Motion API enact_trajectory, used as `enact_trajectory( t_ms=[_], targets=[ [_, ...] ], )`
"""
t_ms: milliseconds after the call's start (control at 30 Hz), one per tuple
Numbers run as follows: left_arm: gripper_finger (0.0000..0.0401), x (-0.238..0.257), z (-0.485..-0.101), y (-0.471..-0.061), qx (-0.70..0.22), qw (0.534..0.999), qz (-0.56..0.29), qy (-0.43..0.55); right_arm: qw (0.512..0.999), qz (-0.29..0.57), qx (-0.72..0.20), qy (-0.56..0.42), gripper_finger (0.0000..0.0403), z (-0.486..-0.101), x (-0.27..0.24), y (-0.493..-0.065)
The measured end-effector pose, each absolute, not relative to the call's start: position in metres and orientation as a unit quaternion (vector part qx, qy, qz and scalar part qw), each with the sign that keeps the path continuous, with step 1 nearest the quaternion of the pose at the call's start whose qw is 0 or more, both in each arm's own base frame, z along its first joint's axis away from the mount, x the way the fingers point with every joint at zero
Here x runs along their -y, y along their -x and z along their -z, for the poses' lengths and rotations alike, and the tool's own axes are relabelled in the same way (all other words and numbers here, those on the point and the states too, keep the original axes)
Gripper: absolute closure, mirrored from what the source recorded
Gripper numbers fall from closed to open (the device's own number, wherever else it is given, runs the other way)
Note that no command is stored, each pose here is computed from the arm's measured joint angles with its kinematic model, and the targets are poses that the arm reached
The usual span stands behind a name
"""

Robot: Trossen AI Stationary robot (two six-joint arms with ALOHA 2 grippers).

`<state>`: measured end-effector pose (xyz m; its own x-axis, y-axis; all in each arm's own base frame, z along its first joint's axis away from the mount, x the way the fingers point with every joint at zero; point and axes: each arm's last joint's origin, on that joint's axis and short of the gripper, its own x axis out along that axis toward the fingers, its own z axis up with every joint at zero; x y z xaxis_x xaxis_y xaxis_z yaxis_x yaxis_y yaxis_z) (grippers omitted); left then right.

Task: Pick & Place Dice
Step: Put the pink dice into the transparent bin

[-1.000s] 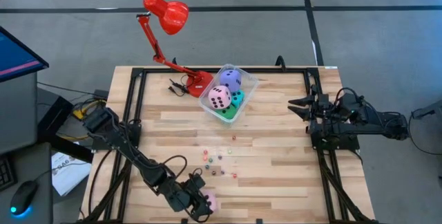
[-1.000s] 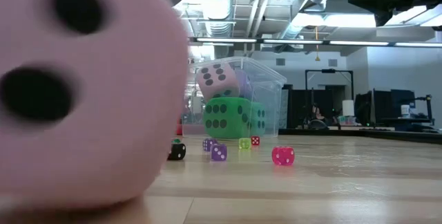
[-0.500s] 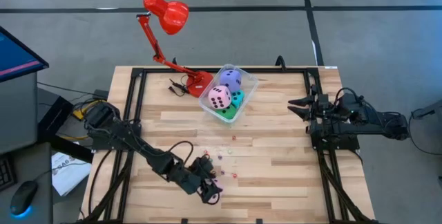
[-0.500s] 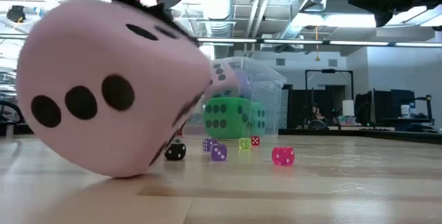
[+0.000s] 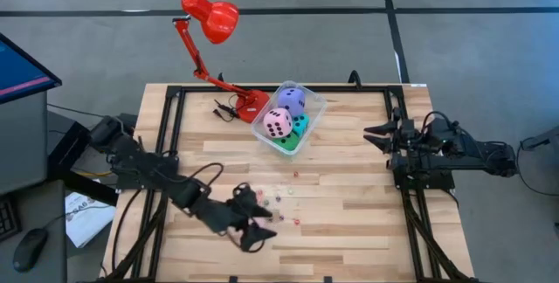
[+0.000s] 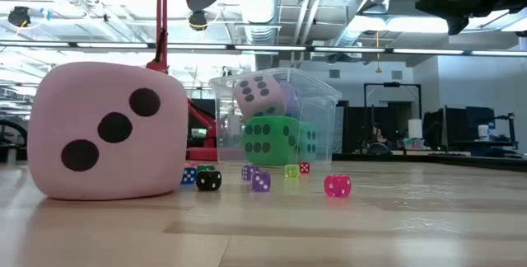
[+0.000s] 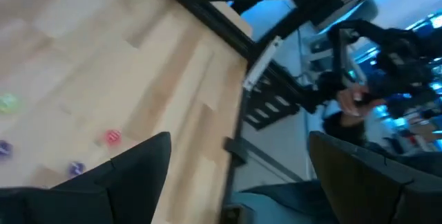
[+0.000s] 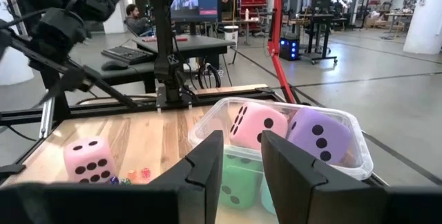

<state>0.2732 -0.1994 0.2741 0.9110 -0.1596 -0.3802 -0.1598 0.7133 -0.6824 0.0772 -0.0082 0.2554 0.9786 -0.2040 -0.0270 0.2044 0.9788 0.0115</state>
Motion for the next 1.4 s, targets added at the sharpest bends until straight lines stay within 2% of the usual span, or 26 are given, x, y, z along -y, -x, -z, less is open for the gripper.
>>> enact_trajectory(
  t_ms=[500,800,1033,1233,1400],
  targets=[
    [0.0068,0.25,-0.208,-0.268,-0.341,0.825,-0.001,0.451,0.995,0.103,-0.015,-0.007,0.0305,-0.255,0.008,-0.077],
    [0.0068,0.245,-0.17,-0.27,-0.399,0.814,-0.076,0.414,0.995,0.103,-0.017,-0.008,0.0305,-0.255,0.008,-0.077],
    [0.0068,0.244,-0.165,-0.269,-0.41,0.813,-0.091,0.403,0.995,0.103,-0.017,-0.008,0.0305,-0.255,0.008,-0.077],
    [0.0068,0.228,-0.158,-0.268,-0.427,0.817,-0.151,0.357,0.995,0.103,-0.017,-0.008,0.0305,-0.255,0.008,-0.077],
    [0.0068,0.217,-0.157,-0.274,-0.429,0.832,-0.151,0.318,0.995,0.103,-0.017,-0.008,0.0305,-0.255,0.008,-0.077]
  ],
)
